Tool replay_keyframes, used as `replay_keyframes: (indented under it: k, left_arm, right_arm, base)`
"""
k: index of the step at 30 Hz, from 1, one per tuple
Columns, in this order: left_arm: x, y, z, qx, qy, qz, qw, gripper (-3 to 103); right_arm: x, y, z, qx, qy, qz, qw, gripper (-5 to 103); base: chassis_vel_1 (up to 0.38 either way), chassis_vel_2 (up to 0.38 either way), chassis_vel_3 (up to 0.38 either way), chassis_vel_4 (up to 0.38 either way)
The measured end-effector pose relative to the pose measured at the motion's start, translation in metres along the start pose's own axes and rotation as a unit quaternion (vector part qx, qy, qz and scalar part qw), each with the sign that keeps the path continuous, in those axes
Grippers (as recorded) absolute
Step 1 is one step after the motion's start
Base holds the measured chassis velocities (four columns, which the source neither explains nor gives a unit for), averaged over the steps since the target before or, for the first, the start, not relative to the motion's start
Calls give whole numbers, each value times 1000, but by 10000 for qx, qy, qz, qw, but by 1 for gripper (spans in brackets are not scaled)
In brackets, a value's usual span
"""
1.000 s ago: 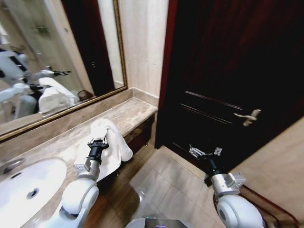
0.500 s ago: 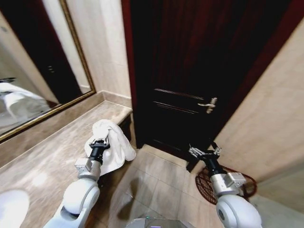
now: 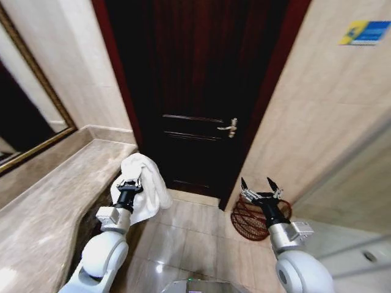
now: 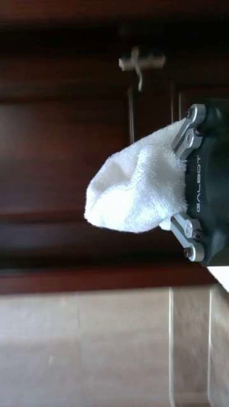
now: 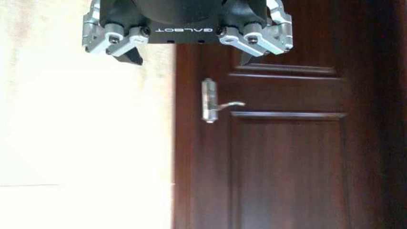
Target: Discard the used towel into the hamper.
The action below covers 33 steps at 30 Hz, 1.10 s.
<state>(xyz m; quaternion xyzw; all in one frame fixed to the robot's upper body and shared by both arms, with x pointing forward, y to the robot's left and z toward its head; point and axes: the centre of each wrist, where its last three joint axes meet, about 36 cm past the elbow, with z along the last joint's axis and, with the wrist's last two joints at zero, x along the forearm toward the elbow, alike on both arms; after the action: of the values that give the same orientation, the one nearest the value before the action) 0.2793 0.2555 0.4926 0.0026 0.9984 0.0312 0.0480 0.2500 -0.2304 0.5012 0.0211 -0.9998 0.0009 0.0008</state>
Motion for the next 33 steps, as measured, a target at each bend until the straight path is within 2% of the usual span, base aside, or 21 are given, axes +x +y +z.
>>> replay_keyframes:
  k: [12,33]
  left_arm:
    - [2,-1,7,62,-98,177,9998,10]
    - [3,-1,21,6,-95,312,9995,10]
  right_arm:
    - [0,-1,0,-11,-27,48,10000,100]
    - [-2,-7,6,-42,-18,113,9999,100]
  base:
    - [-110,-111,-94,-110]
    - [-1,-2,-3,-1]
